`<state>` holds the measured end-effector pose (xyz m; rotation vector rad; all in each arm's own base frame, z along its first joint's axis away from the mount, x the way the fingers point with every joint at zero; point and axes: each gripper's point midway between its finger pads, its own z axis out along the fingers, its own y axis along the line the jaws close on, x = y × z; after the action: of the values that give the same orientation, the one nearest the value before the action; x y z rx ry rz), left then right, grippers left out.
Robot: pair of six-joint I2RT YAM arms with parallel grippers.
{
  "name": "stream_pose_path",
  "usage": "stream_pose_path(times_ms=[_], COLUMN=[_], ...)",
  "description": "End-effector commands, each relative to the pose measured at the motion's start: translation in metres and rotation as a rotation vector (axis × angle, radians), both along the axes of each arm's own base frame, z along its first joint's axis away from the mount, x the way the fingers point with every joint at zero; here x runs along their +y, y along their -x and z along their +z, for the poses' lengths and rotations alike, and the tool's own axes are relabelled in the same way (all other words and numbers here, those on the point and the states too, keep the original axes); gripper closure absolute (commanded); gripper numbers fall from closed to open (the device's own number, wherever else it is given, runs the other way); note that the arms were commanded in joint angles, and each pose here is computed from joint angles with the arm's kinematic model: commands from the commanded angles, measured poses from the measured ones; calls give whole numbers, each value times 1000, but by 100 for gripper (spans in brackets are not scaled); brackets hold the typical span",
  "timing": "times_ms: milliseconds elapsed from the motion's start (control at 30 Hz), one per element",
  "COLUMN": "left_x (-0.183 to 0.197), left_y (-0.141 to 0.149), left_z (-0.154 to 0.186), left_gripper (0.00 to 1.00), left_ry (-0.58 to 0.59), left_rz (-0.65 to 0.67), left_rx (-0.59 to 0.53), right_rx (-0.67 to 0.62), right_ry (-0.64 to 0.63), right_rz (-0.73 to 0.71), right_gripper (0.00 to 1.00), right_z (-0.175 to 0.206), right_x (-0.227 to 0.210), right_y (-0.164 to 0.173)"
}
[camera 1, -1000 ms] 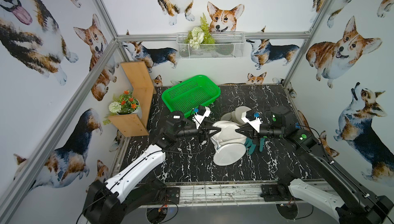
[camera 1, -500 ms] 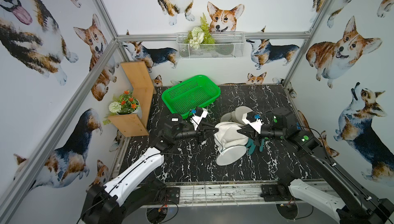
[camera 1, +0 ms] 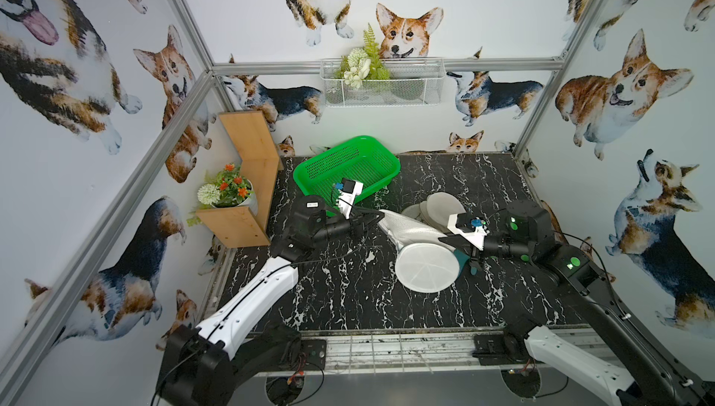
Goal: Turn the laundry bag inside out
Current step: Turn over the laundry bag.
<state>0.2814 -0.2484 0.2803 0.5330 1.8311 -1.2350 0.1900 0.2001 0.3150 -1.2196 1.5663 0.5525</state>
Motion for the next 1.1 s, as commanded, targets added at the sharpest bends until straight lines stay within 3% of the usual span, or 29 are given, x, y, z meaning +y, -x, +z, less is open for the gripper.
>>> stream_pose_path(times_ms=[0, 100, 167, 200, 300, 400, 467, 600, 667, 767, 900, 1067], left_x=[8, 5, 1, -2, -1, 16, 34, 85, 98, 87, 34, -18], left_y=[-20, -17, -12, -10, -8, -18, -28, -49, -50, -45, -22, 6], left_z=[-32, -43, -38, -33, -20, -1, 8, 16, 16, 21, 32, 43], left_gripper=[100, 100, 97, 92, 65, 37, 27, 18, 18, 19, 21, 20], left_ry=[-72, -78, -61, -49, -21, -7, -34, -173, -228, -229, -87, 47], left_rz=[92, 80, 59, 49, 68, 201, 327, 638, 696, 625, 371, 153], left_rx=[111, 113, 76, 50, -20, -103, -139, -149, -141, -118, -61, -17], right_rx=[-69, -92, -33, 11, 114, 148, 159, 183, 194, 192, 158, 123], right_ry=[-150, -312, -441, -506, -595, -585, -577, -567, -555, -534, -500, -450], right_rz=[11, -32, -92, -123, -183, -270, -352, -464, -497, -534, -518, -477], right_gripper=[100, 100, 100, 100, 100, 100, 100, 100, 100, 100, 100, 100], right_z=[45, 77, 86, 88, 78, 58, 47, 37, 32, 28, 28, 25], right_x=[6, 7, 6, 5, 6, 1, -7, -17, -19, -22, -19, -12], right_y=[4, -4, -16, -22, -36, -50, -60, -76, -81, -88, -89, -87])
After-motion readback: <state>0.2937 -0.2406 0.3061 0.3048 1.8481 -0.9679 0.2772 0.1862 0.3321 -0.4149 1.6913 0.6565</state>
